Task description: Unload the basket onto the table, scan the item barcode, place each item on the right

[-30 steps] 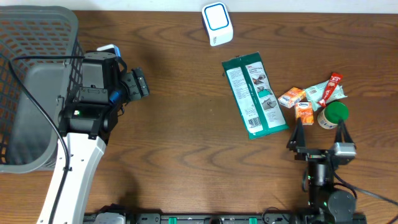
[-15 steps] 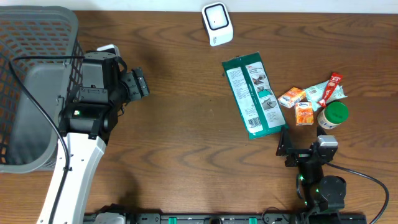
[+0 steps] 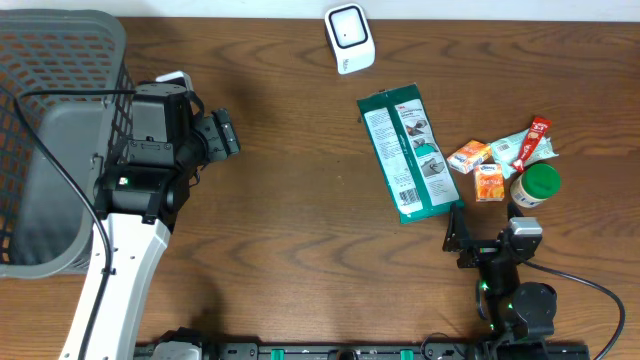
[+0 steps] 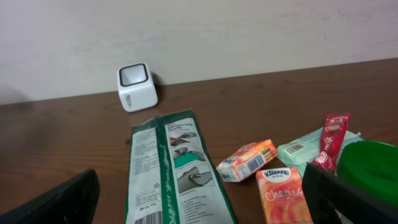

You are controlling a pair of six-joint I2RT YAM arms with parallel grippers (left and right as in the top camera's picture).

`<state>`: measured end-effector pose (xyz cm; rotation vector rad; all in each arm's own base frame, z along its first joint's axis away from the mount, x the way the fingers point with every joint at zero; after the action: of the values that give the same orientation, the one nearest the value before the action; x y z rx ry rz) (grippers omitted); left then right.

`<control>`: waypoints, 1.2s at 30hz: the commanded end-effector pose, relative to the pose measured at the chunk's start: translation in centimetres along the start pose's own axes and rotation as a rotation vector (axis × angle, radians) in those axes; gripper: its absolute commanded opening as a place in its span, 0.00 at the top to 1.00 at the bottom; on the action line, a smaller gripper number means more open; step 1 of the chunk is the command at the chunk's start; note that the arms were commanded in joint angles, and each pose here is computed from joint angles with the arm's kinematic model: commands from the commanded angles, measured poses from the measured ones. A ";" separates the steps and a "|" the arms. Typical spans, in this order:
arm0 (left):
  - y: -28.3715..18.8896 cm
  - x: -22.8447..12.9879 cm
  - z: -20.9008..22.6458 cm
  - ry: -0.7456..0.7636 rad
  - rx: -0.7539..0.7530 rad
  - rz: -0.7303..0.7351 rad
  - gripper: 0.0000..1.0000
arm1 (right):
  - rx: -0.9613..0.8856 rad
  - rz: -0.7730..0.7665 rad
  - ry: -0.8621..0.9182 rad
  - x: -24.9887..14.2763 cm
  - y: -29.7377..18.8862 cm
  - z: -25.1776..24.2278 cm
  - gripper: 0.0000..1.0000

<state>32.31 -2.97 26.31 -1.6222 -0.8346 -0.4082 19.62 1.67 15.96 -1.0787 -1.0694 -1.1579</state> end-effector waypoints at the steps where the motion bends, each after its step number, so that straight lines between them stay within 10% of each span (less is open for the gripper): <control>1: 0.0 0.2 0.2 -0.001 0.017 -0.008 0.13 | 0.003 0.003 0.011 -0.1 0.0 0.0 0.01; 10: -3.2 -0.3 0.9 0.014 0.028 -0.027 0.13 | 0.003 0.003 0.011 -0.1 0.0 0.0 0.01; 20: -14.9 0.2 2.9 -0.036 -0.027 -0.366 0.13 | 0.003 0.003 0.011 -0.1 0.0 0.0 0.01; 36: -17.3 -11.0 6.5 -0.008 -0.070 -0.530 0.13 | 0.003 0.003 0.011 -0.1 0.0 0.0 0.01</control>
<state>11.64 0.44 30.92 -1.4829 -1.2445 -0.7828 19.62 1.72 15.93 -1.0768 -1.0691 -1.1539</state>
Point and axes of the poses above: each gripper's point midway between its finger pads, its own y axis out along the fingers, its own z axis along the line the jaws close on, x = y × z, the point moved 5 cm from there along -y, back along the fingers, and after that the axes turned 1 degree about -y, right-handed, at the moved point
